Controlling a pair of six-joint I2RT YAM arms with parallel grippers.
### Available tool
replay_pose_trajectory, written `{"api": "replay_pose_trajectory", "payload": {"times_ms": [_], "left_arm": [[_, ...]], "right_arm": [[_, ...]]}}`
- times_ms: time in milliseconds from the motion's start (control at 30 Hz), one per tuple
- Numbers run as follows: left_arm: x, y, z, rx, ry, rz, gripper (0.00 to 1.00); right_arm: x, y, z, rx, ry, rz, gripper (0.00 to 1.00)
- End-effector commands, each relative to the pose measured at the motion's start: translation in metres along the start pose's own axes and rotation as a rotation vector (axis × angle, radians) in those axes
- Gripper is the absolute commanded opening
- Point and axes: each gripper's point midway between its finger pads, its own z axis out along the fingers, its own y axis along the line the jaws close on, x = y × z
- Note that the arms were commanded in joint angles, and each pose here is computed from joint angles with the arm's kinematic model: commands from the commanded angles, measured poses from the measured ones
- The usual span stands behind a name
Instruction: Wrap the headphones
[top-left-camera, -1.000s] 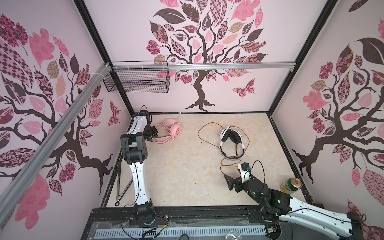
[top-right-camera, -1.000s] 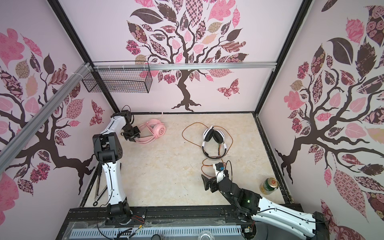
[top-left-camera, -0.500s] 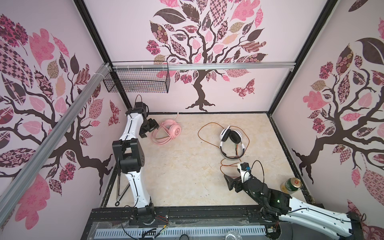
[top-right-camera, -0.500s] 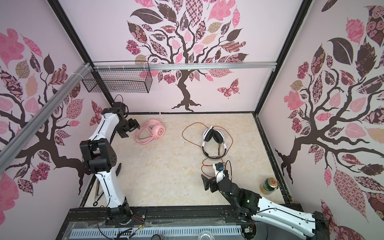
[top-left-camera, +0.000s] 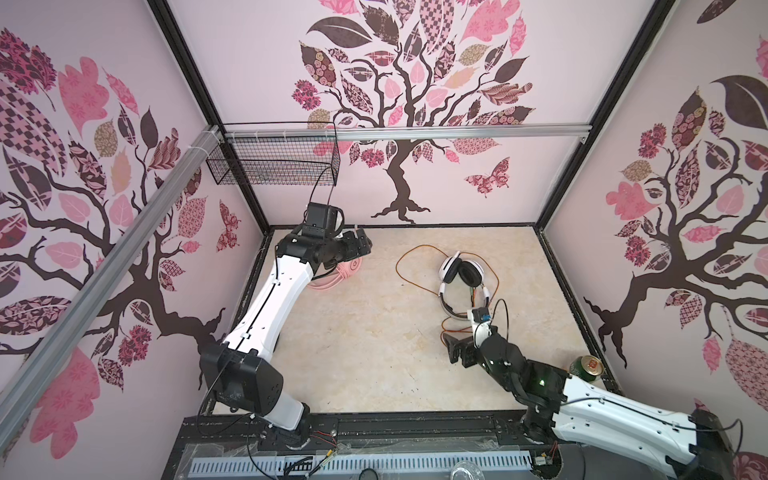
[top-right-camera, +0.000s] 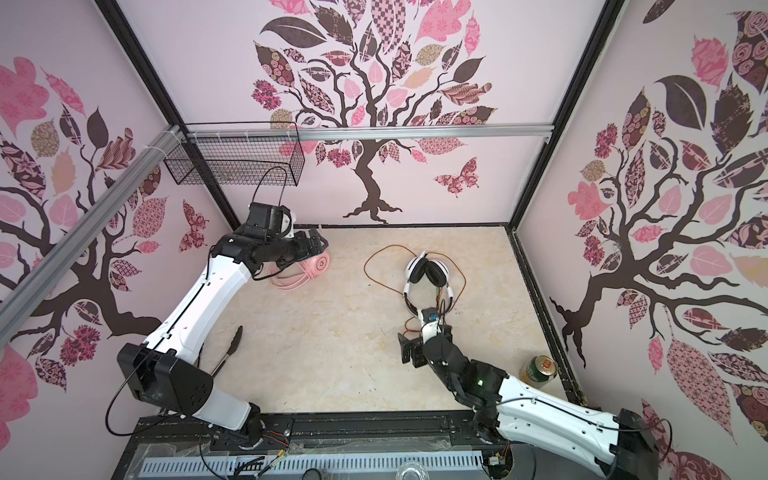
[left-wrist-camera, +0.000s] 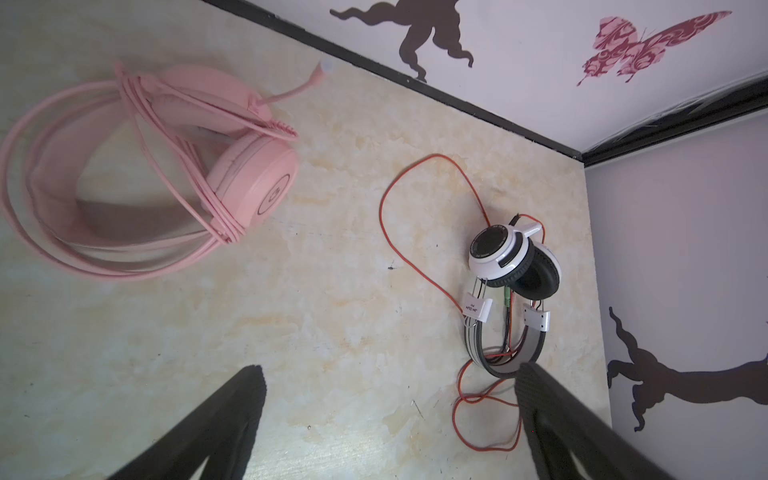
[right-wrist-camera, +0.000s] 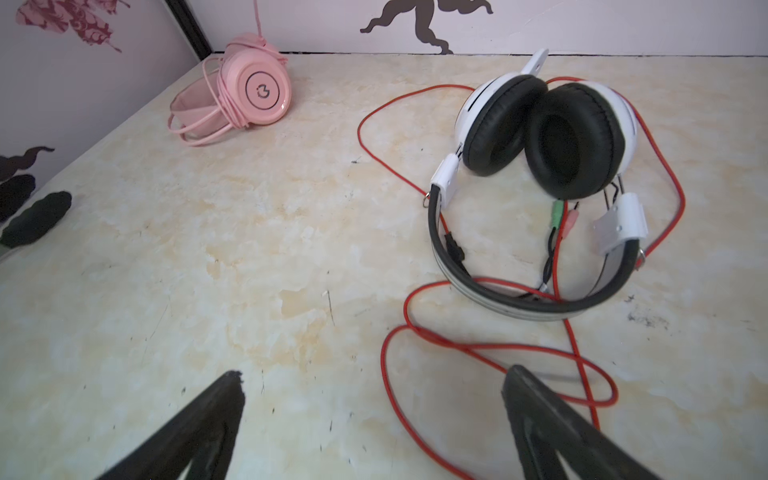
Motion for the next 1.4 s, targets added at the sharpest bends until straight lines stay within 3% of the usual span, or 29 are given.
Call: {"api": "replay_pose_trajectory", "payload": {"times_ms": [0,100,267,433,567,733,833,967,1067,1167,1367], "left_arm": [[0.008,-0.025,-0.006,0.077,-0.020,0.058,0.97],[0.019,-0.038,-0.010,0.046,-0.032,0.142,0.97],[0.035,-0.062,-0.017,0.058,-0.036,0.238,0.96],[0.048,-0.081,-0.023,0.083,-0.039,0.299,0.94],[0.062,-0.095,-0.022,0.122,-0.010,0.327,0.94],[0.069,-0.104,-0.019,0.171,0.038,0.317,0.94],[0.069,-0.105,-0.022,0.182,0.035,0.311,0.97],[0.069,-0.105,-0.021,0.178,0.038,0.299,0.97],[0.073,-0.107,-0.018,0.182,0.048,0.312,0.97],[0.074,-0.107,-0.017,0.179,0.054,0.322,0.97],[0.078,-0.111,-0.016,0.203,0.073,0.316,0.97]], "right_arm": [[-0.031,0.009,0.027,-0.087,0.027,0.095,0.99],[-0.071,-0.018,0.044,-0.077,-0.028,0.226,1.00],[-0.120,-0.104,0.056,-0.063,-0.110,0.607,1.00],[-0.137,-0.184,0.050,0.314,-0.202,0.677,1.00],[-0.145,-0.216,0.045,0.525,-0.206,0.637,1.00],[-0.144,-0.227,0.062,0.570,-0.159,0.541,1.00],[-0.147,-0.224,0.077,0.531,-0.125,0.414,1.00],[-0.146,-0.222,0.101,0.452,-0.052,0.359,1.00],[-0.136,-0.228,0.118,0.467,0.050,0.325,1.00],[-0.121,-0.231,0.135,0.457,0.116,0.307,0.99],[-0.107,-0.205,0.159,0.267,0.142,0.349,0.90]]}}
